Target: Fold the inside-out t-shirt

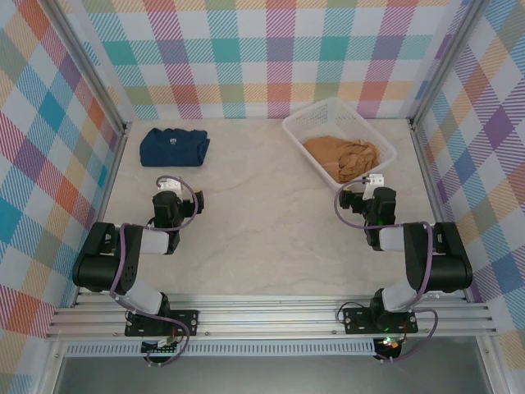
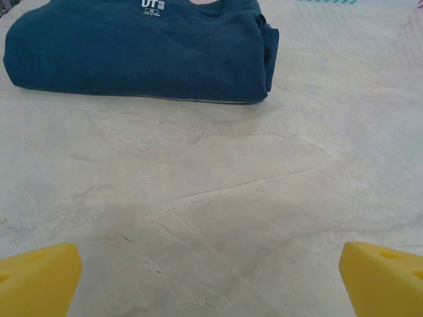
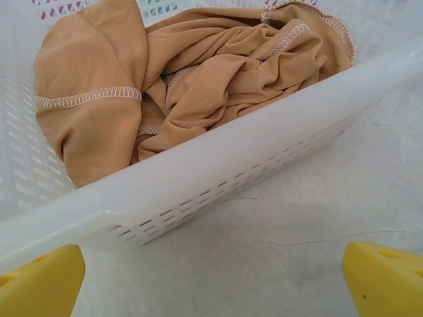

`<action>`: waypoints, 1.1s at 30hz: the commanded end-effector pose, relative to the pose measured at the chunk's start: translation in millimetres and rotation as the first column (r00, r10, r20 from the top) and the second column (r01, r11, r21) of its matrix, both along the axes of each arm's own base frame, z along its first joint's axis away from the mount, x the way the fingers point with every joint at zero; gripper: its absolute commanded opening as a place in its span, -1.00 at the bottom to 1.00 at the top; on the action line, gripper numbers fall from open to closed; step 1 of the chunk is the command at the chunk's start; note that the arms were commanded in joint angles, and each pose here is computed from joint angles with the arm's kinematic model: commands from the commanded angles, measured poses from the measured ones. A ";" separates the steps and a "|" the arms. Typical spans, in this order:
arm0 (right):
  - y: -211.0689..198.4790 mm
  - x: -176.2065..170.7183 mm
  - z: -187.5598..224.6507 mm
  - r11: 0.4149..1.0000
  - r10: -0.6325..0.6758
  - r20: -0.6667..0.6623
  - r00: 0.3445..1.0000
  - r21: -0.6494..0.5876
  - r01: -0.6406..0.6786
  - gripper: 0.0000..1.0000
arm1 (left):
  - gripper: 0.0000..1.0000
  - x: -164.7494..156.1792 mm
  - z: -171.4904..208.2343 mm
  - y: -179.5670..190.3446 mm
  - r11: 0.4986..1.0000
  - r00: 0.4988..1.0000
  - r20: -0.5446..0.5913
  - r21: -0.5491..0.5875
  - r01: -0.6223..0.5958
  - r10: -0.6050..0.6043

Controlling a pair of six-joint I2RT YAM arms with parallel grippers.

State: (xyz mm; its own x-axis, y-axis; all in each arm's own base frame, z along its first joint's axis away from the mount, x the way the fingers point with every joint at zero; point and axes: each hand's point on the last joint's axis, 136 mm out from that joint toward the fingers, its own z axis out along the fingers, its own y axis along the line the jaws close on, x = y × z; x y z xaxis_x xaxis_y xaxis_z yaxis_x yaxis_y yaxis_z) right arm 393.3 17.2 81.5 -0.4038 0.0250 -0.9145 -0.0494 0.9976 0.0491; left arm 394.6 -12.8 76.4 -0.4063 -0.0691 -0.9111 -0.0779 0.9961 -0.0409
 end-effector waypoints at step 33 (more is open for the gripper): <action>-24.3 -16.5 42.5 0.987 -0.163 0.090 0.983 0.031 0.160 0.99 | 1.00 -1.8 28.4 5.0 1.000 1.000 0.004 -0.002 -0.010 0.010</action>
